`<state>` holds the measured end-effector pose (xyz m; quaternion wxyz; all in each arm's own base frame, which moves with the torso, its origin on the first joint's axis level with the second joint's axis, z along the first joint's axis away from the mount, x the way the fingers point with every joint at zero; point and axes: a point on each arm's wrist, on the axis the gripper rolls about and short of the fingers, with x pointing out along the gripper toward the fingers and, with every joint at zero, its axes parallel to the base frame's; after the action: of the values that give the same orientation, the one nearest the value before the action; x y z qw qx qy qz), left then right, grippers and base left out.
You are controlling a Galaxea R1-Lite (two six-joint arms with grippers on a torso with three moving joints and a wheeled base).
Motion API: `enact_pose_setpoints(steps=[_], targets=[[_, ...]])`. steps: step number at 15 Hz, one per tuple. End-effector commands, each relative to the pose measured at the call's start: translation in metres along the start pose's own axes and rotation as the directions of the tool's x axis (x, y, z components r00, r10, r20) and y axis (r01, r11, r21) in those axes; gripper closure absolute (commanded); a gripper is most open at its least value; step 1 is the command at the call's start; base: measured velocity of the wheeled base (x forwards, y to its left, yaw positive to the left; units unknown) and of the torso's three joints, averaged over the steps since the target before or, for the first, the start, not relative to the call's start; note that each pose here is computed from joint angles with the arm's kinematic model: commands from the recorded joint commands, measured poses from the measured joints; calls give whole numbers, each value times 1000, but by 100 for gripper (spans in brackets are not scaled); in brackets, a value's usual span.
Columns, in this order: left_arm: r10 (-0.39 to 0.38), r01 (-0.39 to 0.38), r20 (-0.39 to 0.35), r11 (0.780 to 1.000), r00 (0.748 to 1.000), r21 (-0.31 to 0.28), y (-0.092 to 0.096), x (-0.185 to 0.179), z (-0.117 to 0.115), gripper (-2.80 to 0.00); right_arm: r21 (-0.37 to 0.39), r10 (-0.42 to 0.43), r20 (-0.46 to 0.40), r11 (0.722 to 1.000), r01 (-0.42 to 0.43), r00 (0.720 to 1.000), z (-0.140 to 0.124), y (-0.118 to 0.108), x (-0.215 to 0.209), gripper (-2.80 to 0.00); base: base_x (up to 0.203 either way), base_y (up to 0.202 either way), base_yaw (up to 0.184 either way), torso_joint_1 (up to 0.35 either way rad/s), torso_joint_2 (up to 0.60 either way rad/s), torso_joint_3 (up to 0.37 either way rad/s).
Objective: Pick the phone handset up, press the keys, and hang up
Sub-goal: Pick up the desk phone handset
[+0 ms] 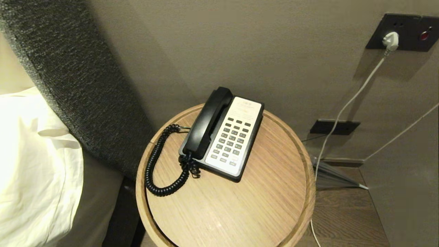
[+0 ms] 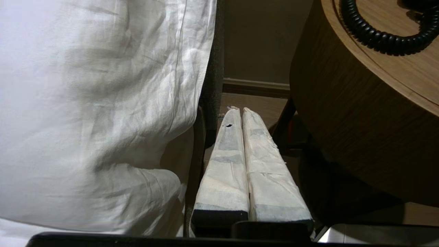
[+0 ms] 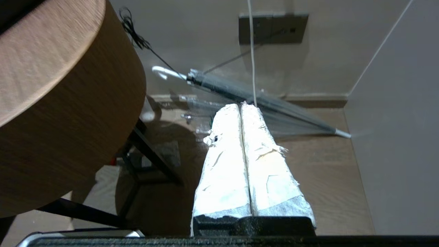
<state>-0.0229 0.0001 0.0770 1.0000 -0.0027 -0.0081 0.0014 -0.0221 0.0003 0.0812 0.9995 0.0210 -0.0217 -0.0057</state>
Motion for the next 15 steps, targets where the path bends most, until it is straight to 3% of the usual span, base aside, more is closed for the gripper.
enact_pose_setpoints(steps=[1, 10, 13, 15], targets=[[0, 0, -6, 1000, 1000, -1, 0, 1, -2, 0, 1, -1, -22, 1000, 1, 1000, -6, 0, 1, 0, 0, 0, 0, 2, 3, -202], [3, -3, 2, 1000, 1000, 1, 0, 1, -2, 0, 1, -1, -22, 1000, 1, 1000, -6, 0, 1, 0, 0, 0, 0, 2, 3, -160], [5, -5, -14, 999, 1000, 45, 0, 0, -2, 0, 1, -1, -22, 1000, 1, 1000, -6, 0, 1, 0, 0, 0, 0, 0, 0, 0], [-15, 15, -5, 993, 1000, 119, 0, 0, 0, 0, 1, -1, -22, 1000, 1, 1000, -6, 0, 1, 0, 0, 0, 0, 0, 0, 0]])
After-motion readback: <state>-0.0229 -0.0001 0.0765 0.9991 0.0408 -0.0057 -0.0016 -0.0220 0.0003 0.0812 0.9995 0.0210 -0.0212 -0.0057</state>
